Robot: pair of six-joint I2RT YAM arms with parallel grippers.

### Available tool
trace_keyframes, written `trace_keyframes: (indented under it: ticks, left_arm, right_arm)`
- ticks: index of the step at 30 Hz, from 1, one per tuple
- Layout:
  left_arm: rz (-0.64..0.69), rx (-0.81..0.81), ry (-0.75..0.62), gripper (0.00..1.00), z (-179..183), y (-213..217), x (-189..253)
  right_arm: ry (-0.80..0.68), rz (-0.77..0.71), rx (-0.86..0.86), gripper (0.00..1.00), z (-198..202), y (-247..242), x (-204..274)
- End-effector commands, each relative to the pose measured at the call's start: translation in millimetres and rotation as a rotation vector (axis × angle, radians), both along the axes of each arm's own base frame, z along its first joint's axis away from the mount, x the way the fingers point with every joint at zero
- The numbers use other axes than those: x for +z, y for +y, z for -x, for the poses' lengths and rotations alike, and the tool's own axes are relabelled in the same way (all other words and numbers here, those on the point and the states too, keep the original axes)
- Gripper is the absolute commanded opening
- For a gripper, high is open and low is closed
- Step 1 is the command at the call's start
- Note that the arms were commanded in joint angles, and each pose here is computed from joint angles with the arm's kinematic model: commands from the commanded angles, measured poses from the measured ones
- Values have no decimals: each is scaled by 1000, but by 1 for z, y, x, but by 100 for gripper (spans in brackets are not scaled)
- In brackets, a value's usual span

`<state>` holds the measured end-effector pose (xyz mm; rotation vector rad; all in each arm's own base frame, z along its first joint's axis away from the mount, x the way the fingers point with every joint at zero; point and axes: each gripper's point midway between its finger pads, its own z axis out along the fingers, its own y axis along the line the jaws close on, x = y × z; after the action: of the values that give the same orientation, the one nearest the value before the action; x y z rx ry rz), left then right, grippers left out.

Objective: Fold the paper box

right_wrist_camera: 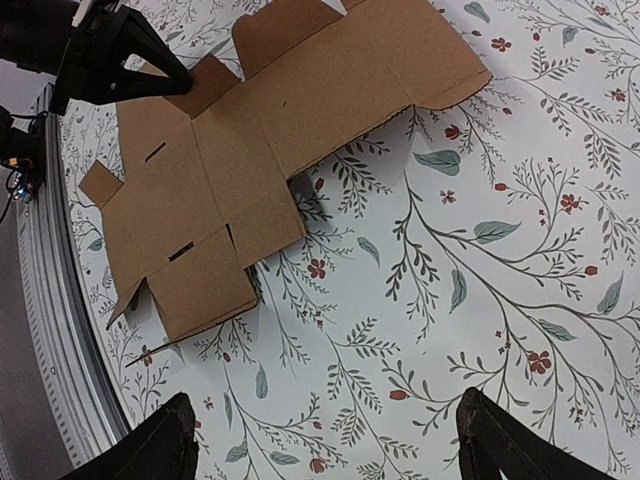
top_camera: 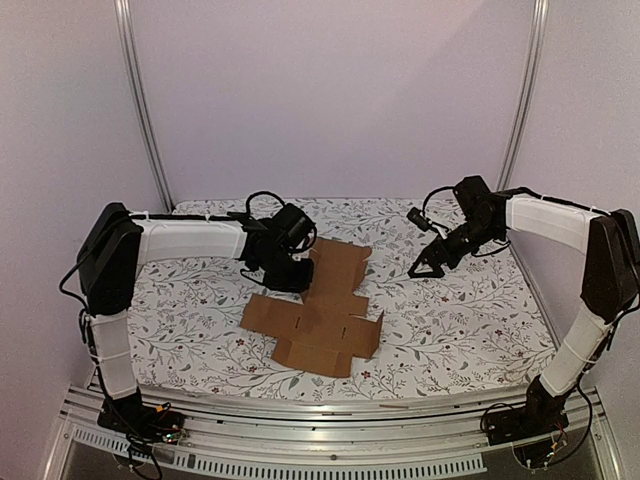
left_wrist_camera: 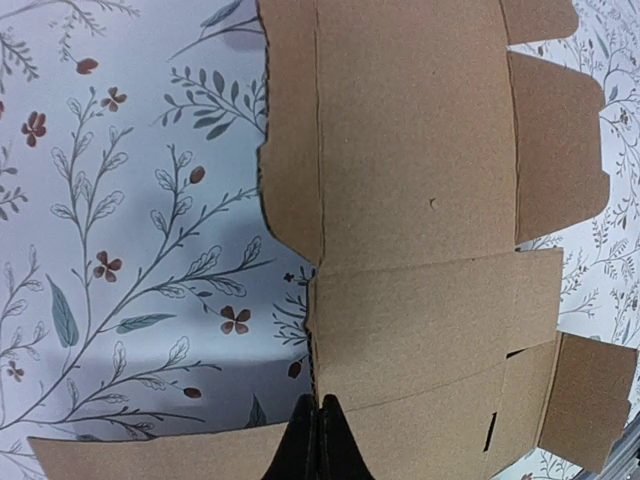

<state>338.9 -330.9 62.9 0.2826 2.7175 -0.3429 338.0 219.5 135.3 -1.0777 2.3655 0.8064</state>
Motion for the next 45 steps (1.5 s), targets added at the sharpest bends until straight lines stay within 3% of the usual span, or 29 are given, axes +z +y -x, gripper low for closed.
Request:
trace_keyframes:
  ticks: [1, 10, 15, 18, 24, 32, 37, 45]
  left_arm:
    - [24, -30, -37, 0, 0, -6, 8]
    - [29, -127, -87, 0, -5, -16, 19]
    - [-9, -328, -117, 0, -2, -22, 29]
    - [-53, -394, -103, 0, 0, -18, 30]
    - [-9, -489, -48, 0, 13, -29, 26]
    - [-89, -878, -114, 0, 24, -49, 34]
    - [-182, -996, -29, 0, 20, -48, 19]
    - [-117, -1060, 56, 0, 35, -65, 8]
  right_arm:
    - [9, -3, 3, 89, 1, 3, 5]
    - [-2, 4, 5, 90, 1, 2, 7]
    - [-5, 8, 7, 90, 2, 1, 9]
    - [-11, 9, 8, 90, 2, 0, 11]
    - [-10, 15, 11, 90, 3, -1, 9]
    - [-10, 15, 13, 90, 3, -1, 11]
    - [-19, 16, 15, 90, 4, -1, 13]
    - [-8, 19, 18, 90, 5, -1, 10]
